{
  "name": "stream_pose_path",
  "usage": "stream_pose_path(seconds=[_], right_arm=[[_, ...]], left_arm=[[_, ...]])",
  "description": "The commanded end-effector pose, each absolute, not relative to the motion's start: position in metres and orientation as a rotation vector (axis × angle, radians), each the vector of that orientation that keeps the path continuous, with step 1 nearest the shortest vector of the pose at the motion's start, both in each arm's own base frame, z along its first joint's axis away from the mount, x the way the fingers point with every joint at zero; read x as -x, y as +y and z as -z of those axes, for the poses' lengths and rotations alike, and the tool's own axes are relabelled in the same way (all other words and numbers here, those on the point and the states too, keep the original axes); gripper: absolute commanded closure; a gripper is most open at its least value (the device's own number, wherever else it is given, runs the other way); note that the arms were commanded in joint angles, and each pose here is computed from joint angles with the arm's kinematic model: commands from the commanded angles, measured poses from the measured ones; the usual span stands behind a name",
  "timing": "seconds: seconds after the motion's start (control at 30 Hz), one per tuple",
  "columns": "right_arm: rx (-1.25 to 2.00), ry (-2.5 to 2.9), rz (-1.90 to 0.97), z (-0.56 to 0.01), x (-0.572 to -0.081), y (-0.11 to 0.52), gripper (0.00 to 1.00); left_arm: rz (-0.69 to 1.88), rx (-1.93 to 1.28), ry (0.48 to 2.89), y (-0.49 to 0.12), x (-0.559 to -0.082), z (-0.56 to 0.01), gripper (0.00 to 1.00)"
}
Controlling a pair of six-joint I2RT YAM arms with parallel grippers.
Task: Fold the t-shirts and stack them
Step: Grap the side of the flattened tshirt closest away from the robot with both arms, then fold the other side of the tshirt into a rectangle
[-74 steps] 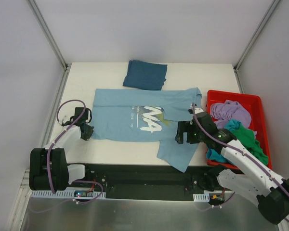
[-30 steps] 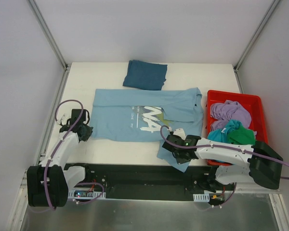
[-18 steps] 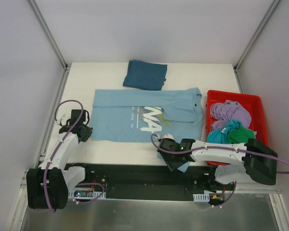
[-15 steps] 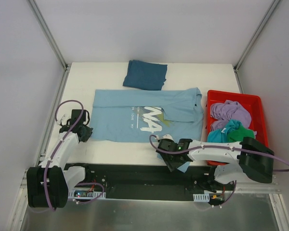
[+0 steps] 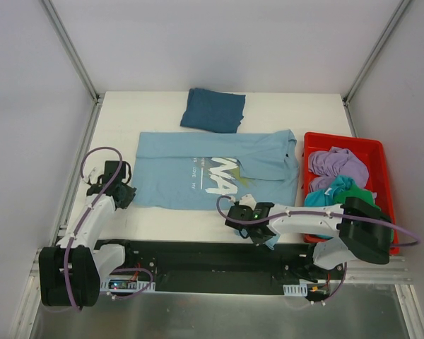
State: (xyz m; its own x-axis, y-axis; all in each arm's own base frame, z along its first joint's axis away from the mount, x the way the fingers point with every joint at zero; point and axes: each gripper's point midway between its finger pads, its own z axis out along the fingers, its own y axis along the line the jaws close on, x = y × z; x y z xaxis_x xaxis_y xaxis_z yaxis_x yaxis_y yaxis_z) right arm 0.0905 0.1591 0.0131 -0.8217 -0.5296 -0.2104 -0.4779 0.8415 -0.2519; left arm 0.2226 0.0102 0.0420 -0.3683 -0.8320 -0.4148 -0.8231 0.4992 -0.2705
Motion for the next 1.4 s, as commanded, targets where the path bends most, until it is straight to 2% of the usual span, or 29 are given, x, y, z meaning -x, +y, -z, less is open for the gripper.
stream_pose_path(seconds=[0.0, 0.23, 0.67, 0.87, 1.37], right_arm=[[0.702, 2.658, 0.294, -0.030, -0.110, 0.157, 1.00], [0.652, 2.623, 0.268, -0.068, -0.135, 0.152, 1.00], [0.490, 2.517, 0.447, -0.122, -0.242, 0.134, 1.00], [0.410, 2.510, 0.465, -0.133, -0.285, 0.131, 0.99], [0.445, 2.500, 0.524, -0.146, -0.363, 0.126, 0.99]], left_arm=[[0.022, 1.332, 2.228, 0.014, -0.223, -0.054, 1.00], [0.078, 1.325, 2.225, 0.008, -0.232, -0.065, 1.00], [0.095, 1.354, 2.233, 0.006, -0.270, -0.081, 1.00], [0.043, 1.365, 2.217, 0.014, -0.286, -0.085, 1.00], [-0.030, 1.402, 2.160, 0.029, -0.332, -0.097, 1.00]])
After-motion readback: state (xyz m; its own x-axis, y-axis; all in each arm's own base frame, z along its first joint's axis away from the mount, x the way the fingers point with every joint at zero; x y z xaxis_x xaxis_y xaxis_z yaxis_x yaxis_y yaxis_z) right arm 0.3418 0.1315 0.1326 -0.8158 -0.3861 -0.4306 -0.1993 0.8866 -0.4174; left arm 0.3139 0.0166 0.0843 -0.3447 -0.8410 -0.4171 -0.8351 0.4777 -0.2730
